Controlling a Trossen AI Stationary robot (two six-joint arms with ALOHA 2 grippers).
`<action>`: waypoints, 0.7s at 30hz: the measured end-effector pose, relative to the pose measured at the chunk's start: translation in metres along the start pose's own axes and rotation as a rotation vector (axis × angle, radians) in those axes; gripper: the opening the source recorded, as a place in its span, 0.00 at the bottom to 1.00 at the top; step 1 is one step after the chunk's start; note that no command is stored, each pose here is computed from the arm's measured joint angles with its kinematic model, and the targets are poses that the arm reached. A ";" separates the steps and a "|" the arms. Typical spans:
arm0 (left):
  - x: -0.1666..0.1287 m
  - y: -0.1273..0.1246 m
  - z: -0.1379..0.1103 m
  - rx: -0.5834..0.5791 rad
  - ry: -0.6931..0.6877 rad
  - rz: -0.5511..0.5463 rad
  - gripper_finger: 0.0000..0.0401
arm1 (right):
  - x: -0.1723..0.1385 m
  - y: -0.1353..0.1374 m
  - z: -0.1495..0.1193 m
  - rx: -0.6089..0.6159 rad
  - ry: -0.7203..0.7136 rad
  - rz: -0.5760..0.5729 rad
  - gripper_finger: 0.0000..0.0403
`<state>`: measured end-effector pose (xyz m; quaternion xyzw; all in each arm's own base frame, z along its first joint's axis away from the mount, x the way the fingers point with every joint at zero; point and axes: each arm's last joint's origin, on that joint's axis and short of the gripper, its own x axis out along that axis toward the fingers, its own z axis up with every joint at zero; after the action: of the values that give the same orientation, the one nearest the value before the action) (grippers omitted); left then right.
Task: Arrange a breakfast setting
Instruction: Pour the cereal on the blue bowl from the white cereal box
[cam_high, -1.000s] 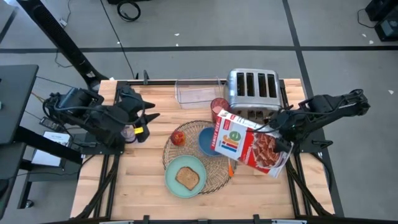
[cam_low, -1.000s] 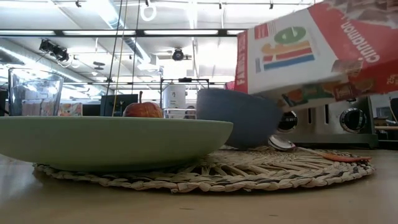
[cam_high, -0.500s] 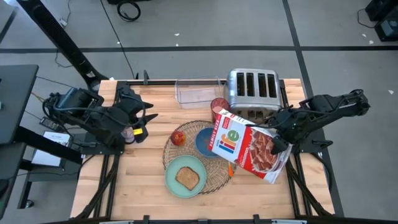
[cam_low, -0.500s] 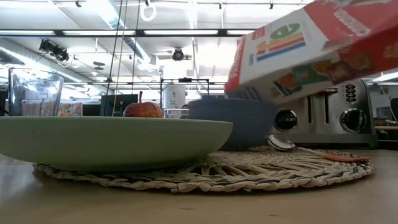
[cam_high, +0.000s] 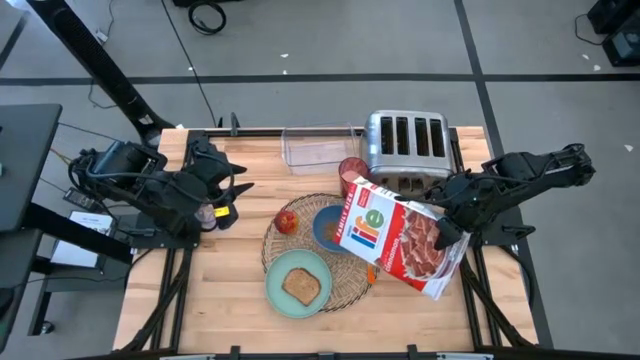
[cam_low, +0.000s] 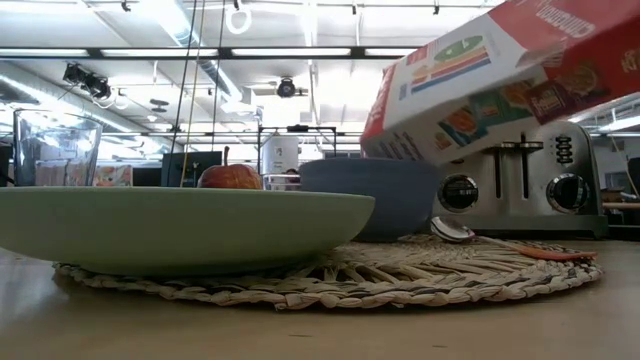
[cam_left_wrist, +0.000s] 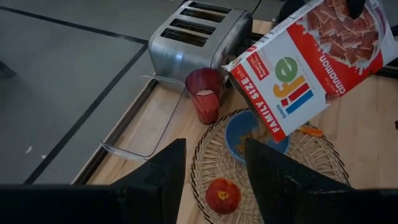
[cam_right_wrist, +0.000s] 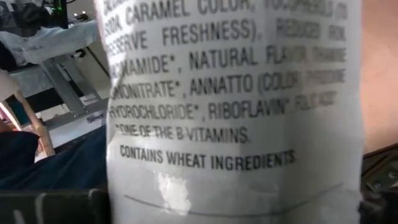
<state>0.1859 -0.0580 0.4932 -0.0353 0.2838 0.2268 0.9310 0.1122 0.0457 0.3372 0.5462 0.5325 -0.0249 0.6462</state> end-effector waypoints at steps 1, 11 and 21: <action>0.000 0.000 0.000 0.000 0.000 0.000 0.43 | 0.000 0.000 0.000 0.001 0.001 0.000 0.53; 0.000 0.000 0.000 0.000 0.000 0.000 0.43 | 0.000 0.001 0.000 0.038 0.019 0.016 0.53; 0.000 0.000 0.000 0.000 0.001 0.001 0.43 | 0.000 0.006 0.001 0.056 -0.002 0.061 0.53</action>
<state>0.1858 -0.0580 0.4931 -0.0352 0.2843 0.2271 0.9308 0.1166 0.0473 0.3412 0.5800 0.5141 -0.0208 0.6316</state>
